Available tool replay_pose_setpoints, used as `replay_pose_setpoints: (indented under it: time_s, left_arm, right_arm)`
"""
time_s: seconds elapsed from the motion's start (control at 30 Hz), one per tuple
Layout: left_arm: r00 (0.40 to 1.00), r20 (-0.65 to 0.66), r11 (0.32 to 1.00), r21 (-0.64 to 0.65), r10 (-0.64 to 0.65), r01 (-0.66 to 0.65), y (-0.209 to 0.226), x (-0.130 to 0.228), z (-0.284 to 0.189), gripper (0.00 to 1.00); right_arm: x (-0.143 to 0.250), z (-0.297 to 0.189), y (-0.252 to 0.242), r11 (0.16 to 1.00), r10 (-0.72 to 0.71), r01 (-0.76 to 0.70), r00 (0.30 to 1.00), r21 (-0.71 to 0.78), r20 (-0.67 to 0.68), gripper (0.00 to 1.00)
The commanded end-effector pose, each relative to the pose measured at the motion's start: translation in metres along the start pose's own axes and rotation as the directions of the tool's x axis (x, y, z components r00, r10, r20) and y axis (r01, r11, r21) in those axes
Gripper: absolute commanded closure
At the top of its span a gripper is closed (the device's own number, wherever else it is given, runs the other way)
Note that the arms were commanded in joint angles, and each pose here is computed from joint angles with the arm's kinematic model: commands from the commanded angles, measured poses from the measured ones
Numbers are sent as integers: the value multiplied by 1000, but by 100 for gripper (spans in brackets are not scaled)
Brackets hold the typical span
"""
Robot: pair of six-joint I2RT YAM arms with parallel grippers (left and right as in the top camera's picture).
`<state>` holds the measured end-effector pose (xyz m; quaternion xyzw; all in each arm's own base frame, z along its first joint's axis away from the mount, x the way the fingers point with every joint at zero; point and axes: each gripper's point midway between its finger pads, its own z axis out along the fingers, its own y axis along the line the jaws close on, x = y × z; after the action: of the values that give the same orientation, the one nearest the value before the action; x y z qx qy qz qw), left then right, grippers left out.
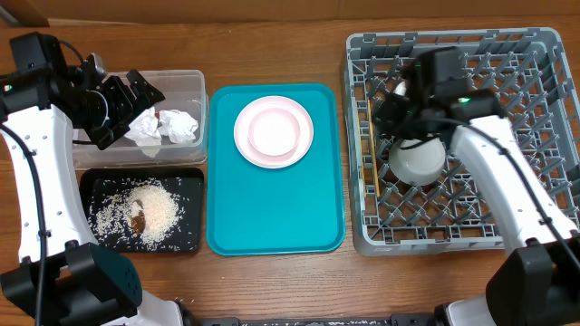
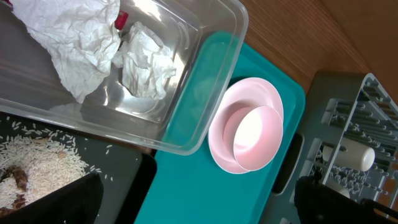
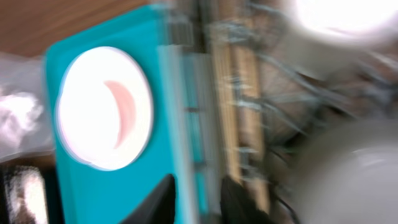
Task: Sort waste into correct bins and load items into the dishwasher
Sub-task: 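Move the right gripper back over the pink bowl on the teal tray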
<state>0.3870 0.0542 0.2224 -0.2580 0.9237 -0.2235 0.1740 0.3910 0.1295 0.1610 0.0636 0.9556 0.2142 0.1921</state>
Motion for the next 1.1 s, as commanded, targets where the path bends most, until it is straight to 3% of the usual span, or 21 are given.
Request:
replay_pose_setpoints:
  time_s: [0.0, 0.1, 0.37, 0.67, 1.07]
  left_arm:
    - [1000, 14, 1000, 0, -1, 1, -4, -4, -2, 0]
    - [1000, 14, 1000, 0, -1, 1, -4, -4, -2, 0]
    - [1000, 14, 1000, 0, -1, 1, -4, -4, -2, 0]
    - [1000, 14, 1000, 0, -1, 1, -4, -4, -2, 0]
    - [1000, 14, 1000, 0, -1, 1, -4, -4, -2, 0]
  right_arm:
    - [0, -5, 56, 987, -116, 121, 992, -108, 48, 65]
    - [6, 2, 86, 971, -196, 206, 977, -118, 87, 58]
    - [24, 33, 134, 936, -346, 353, 922, -10, 173, 55]
    - [35, 86, 125, 912, -409, 400, 904, 89, 127, 49]
    - [31, 97, 127, 894, -448, 440, 883, 90, 140, 43]
